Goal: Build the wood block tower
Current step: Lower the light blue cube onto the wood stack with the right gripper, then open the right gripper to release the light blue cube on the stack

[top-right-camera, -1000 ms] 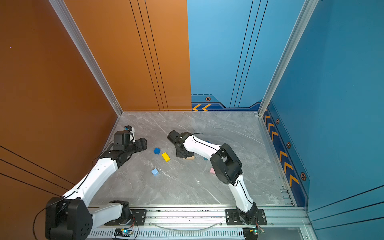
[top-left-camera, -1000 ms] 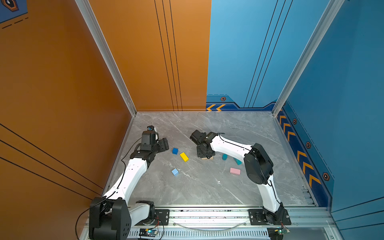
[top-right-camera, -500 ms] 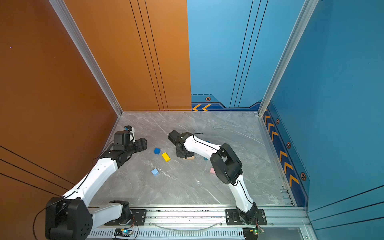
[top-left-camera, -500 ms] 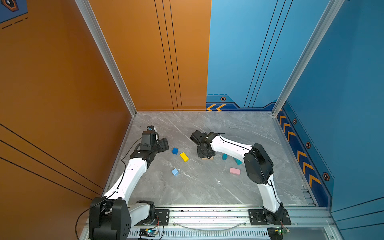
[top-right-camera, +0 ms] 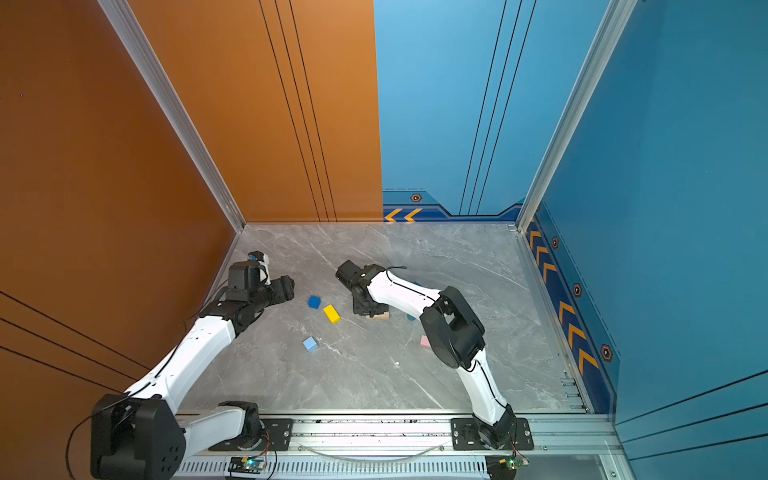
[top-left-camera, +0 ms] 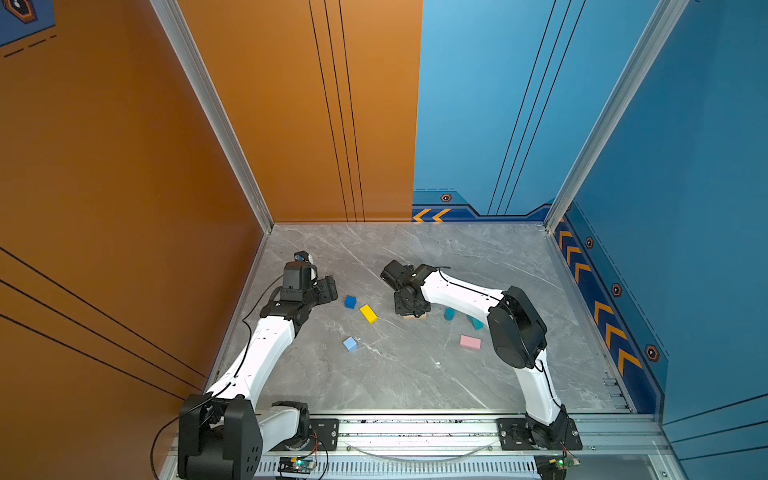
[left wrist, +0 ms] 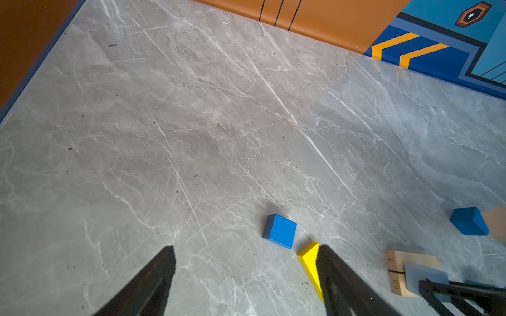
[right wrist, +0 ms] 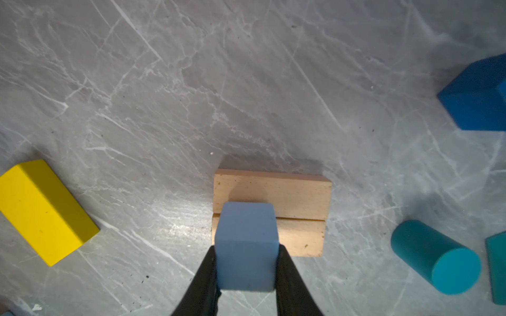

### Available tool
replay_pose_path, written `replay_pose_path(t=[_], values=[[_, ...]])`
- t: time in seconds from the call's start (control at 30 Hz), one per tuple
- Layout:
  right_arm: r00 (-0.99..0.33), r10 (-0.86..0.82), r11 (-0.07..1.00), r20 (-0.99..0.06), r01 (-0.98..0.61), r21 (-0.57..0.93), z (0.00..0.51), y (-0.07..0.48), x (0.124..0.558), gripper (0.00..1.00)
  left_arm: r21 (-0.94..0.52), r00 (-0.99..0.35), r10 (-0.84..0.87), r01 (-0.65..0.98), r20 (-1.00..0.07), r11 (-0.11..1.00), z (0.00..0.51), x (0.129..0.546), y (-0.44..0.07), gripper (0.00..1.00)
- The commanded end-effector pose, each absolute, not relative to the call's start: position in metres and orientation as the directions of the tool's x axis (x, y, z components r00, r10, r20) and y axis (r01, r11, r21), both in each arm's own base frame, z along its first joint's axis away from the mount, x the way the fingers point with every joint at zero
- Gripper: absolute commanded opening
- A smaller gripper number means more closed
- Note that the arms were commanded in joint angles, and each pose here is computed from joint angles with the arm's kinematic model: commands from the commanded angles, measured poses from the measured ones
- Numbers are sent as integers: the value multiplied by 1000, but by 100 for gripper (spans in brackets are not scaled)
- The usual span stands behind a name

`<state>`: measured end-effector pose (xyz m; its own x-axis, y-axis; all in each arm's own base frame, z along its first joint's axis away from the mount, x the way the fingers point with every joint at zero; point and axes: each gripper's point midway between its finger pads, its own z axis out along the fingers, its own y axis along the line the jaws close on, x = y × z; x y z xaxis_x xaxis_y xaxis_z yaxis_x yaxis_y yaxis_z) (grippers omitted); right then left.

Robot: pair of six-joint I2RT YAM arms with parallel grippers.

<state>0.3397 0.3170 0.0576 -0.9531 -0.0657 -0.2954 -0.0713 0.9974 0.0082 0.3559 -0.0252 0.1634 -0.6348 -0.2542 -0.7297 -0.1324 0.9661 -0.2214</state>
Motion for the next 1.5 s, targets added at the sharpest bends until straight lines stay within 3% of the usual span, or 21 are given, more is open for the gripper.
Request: replay_pose_path(t=[0.0, 0.37, 1.47], values=[[-958, -48, 999, -282, -51, 4, 52, 312, 339, 36, -232, -644, -265, -138, -717, 963, 158, 355, -24, 83], [-959, -47, 999, -279, -49, 1, 51, 311, 339, 44, -231, -647, -267, -141, -714, 963, 157, 354, -23, 83], [-968, -32, 999, -249, -30, -14, 35, 305, 340, 46, -231, -647, -267, -142, -714, 963, 157, 355, -23, 83]])
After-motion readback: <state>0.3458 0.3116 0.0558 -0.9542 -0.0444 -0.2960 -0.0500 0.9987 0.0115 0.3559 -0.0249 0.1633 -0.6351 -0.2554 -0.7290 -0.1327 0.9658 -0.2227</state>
